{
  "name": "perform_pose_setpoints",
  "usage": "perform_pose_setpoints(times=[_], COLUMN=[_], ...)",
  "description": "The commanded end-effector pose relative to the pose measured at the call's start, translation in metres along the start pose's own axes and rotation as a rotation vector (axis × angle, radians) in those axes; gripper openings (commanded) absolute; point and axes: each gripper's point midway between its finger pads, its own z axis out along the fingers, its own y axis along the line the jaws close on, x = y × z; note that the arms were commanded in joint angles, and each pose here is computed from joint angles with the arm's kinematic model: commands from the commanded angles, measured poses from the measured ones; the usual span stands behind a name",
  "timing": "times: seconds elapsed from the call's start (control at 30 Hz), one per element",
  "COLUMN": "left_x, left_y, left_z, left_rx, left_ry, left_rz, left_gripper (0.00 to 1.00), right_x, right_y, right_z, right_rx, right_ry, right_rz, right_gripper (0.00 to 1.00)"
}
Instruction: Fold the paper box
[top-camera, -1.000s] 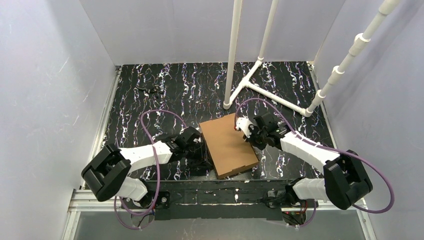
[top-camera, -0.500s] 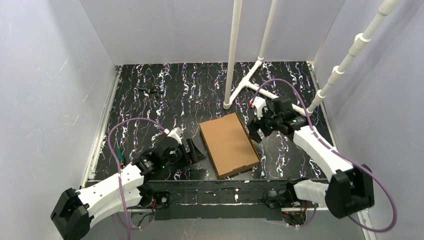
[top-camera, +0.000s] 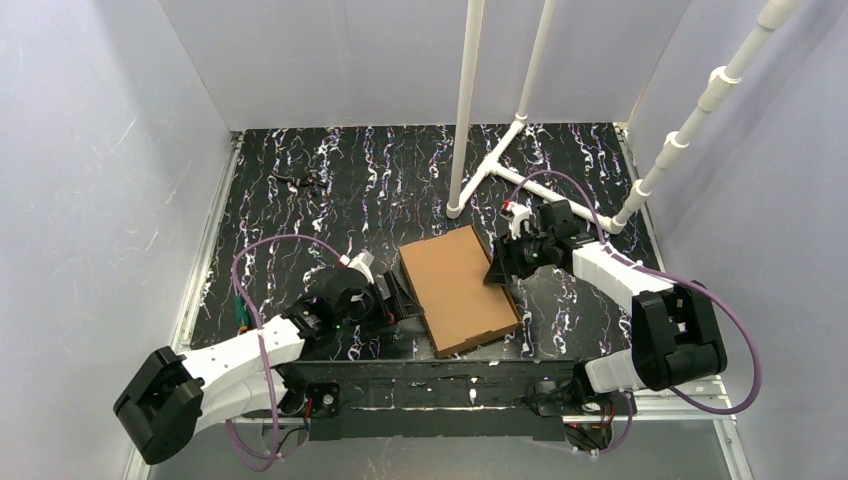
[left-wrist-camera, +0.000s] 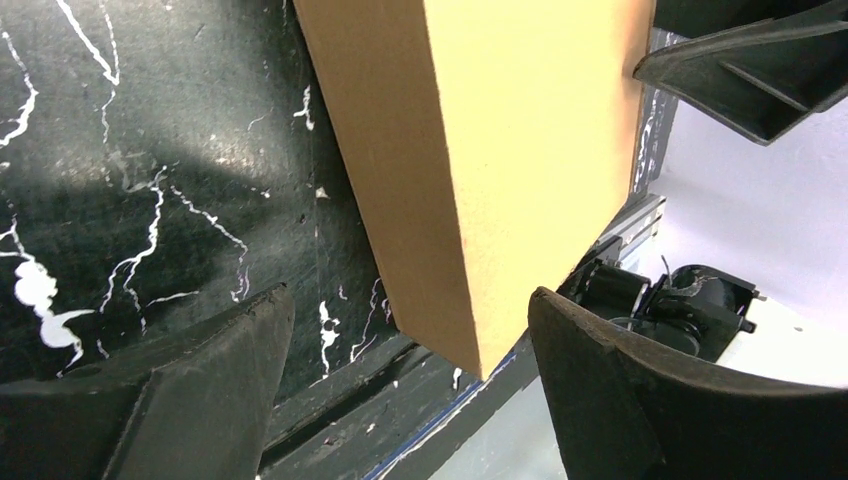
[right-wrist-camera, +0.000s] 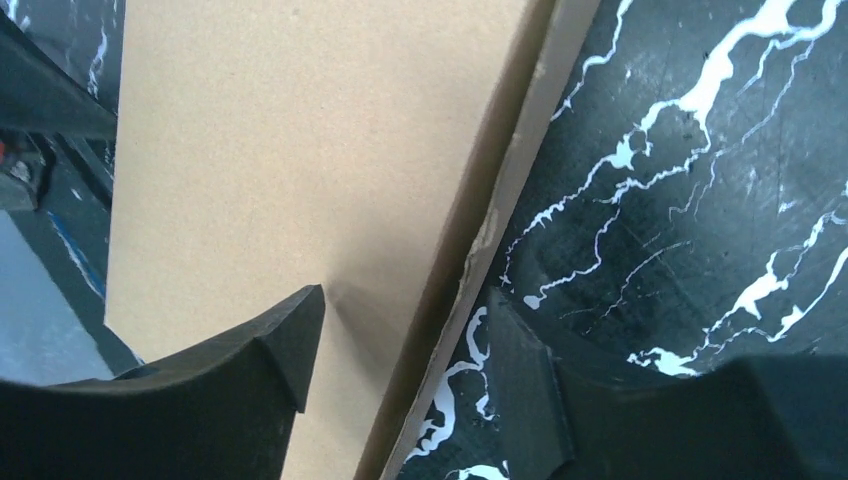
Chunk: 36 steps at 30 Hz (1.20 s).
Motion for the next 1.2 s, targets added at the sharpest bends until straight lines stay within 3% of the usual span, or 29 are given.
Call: perform_pose_setpoints(times=[0.0,0.17,0.33,0.67,0.9,1.17], left_x=[-0.011,-0.009,-0.01,-0.021,-0.014,-0.018], left_y=[-0.018,-0.021,-0.032,-0.013,0.0,-0.018], left_z=[0.003,0.013,0.025,0.005,0.001,0.013], left_rx=[0.058,0.054,0.075,0.111,0.103,0.127], left_ry=[-0.032,0.002,0.035,-0.03,-0.026,0.024], left_rz=[-0.012,-0.012,0.011,-0.081,-0.128,-0.104], left_gripper=[0.85,0.85,0.85,0.97,0.98,0.98], right_x=[-0.003,0.002,0.004,0.015,0.018,0.019], right_y=[0.003,0.007,0.006,-0.022,-0.042,-0.051], right_z=[0.003,0.011,0.015,0.017,0.01,0.004], right_rx=[-0.054,-0.114,-0.124,-0.029,0.013,0.022], right_ry=[-0.039,-0.006,0.01,0.047,0.048,0.039], right_rz=[0.08,0.112,0.127,0.177,0.249,0.287], right_gripper=[0.63,0.36,0.18,0.13,0.12,0.11])
